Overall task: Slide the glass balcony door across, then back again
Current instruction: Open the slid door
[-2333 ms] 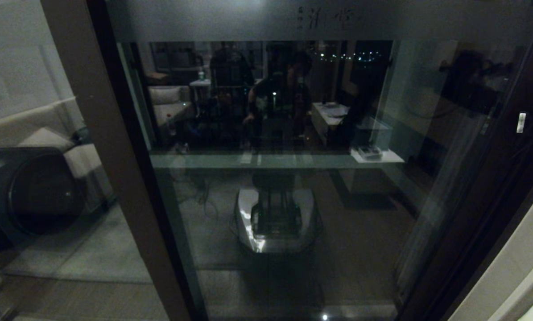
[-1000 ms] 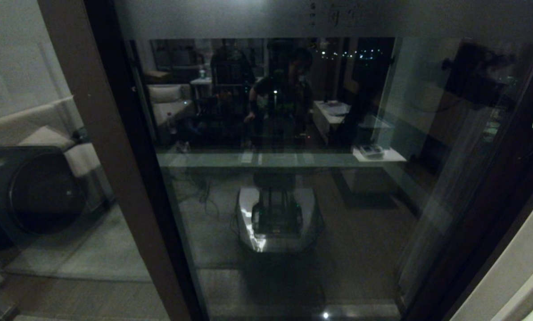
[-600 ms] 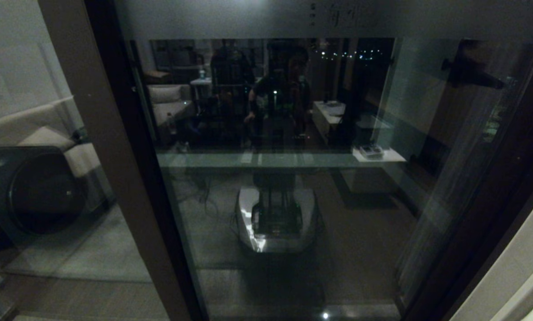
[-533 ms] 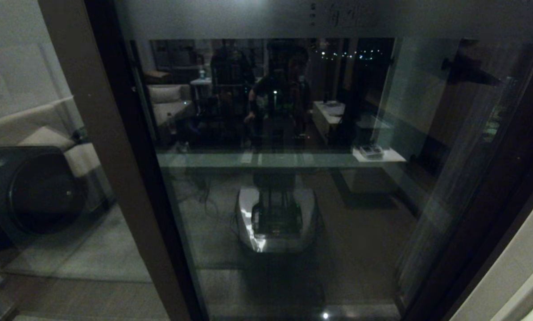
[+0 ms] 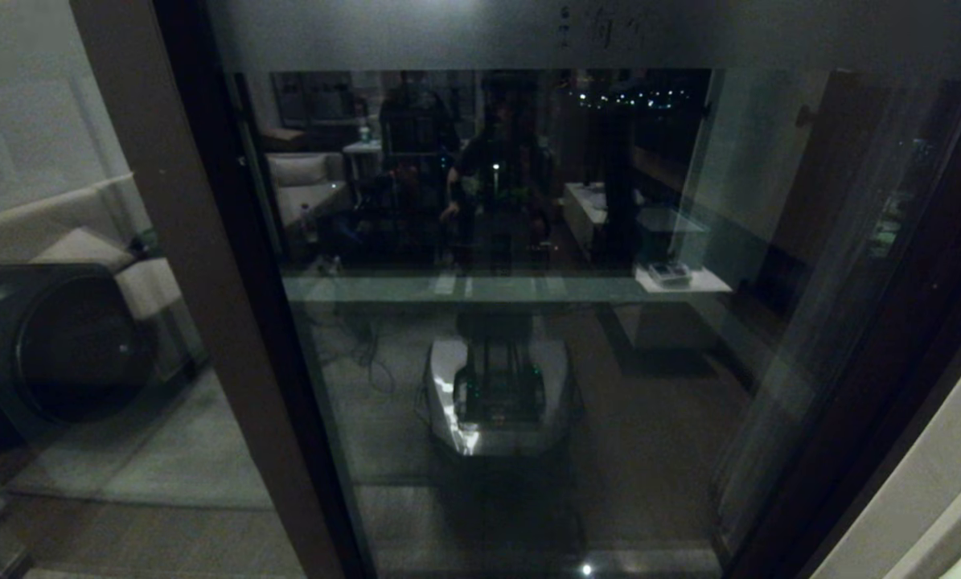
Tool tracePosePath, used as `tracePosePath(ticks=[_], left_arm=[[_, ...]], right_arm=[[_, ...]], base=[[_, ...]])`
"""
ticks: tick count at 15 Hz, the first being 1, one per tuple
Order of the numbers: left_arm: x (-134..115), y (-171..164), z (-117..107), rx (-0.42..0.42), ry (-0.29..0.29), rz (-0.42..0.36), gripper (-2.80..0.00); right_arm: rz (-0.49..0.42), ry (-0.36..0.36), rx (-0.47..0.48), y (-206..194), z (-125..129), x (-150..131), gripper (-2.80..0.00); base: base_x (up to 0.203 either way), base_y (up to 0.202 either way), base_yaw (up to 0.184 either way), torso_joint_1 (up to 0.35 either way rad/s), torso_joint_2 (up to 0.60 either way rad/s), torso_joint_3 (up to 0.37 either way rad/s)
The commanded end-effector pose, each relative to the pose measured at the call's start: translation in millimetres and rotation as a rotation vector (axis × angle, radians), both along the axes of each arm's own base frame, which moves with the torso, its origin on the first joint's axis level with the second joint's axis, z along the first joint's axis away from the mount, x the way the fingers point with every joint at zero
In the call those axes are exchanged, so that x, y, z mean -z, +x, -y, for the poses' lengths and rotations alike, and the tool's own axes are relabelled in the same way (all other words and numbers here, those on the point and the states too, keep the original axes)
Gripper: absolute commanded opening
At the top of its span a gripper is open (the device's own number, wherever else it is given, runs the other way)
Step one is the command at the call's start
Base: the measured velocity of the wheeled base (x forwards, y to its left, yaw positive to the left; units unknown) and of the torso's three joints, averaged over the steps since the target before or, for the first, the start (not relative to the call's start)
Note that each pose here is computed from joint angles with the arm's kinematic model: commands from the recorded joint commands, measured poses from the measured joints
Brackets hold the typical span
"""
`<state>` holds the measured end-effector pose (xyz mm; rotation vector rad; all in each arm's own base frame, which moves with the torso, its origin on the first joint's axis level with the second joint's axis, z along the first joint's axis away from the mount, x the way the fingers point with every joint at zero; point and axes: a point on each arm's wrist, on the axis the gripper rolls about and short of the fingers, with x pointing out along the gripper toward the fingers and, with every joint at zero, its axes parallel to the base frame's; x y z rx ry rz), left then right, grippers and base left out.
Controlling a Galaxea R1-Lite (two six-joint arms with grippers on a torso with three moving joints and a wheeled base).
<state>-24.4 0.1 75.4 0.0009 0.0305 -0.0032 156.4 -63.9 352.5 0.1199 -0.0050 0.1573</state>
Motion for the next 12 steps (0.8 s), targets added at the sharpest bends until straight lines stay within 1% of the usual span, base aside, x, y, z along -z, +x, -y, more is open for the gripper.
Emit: tracePosePath(ticks=[1,2,3,4,5,6,8,9,10,12], left_arm=[[0.0,0.0,0.0,0.000,0.000,0.000,-2.80],[0.0,0.0,0.0,0.000,0.001,0.000,-2.80],[0.0,0.0,0.0,0.000,0.000,0.000,-2.80],[0.0,0.0,0.0,0.000,-0.001,0.000,-2.80],[0.0,0.0,0.0,0.000,0.001,0.000,-2.80],[0.0,0.0,0.0,0.000,0.001,0.000,-2.80],[0.0,0.0,0.0,0.000,0.001,0.000,-2.80],[0.0,0.0,0.0,0.000,0.001,0.000,-2.80],[0.0,0.0,0.0,0.000,-0.001,0.000,-2.80],[0.0,0.0,0.0,0.000,0.001,0.000,-2.80]], right_arm=[[0.081,-0.011,-0.055,-59.6,-32.4,1.0,-2.80],[0.059,0.024,-0.071,-69.8,-37.9,6.7,-2.80],[0.040,0.049,-0.081,-76.6,-41.6,5.4,-2.80],[0.038,0.055,-0.088,-85.3,-45.9,-2.0,-2.80],[0.016,0.069,-0.099,-93.7,-50.2,-6.0,-2.80],[0.005,0.076,-0.108,-97.1,-52.0,-6.8,-2.80],[-0.049,0.105,-0.104,-96.3,-51.6,6.0,-2.80],[-0.059,0.109,-0.098,-93.0,-49.9,6.1,-2.80],[-0.052,0.105,-0.089,-88.4,-47.5,0.3,-2.80],[-0.024,0.085,-0.049,-69.3,-37.4,-24.9,-2.80]], base=[[0.000,0.000,0.000,0.000,0.00,0.000],[0.000,0.000,0.000,0.000,0.00,0.000],[0.000,0.000,0.000,0.000,0.00,0.000],[0.000,0.000,0.000,0.000,0.00,0.000],[0.000,0.000,0.000,0.000,0.00,0.000],[0.000,0.000,0.000,0.000,0.00,0.000],[0.000,0.000,0.000,0.000,0.00,0.000],[0.000,0.000,0.000,0.000,0.00,0.000],[0.000,0.000,0.000,0.000,0.00,0.000],[0.000,0.000,0.000,0.000,0.00,0.000]])
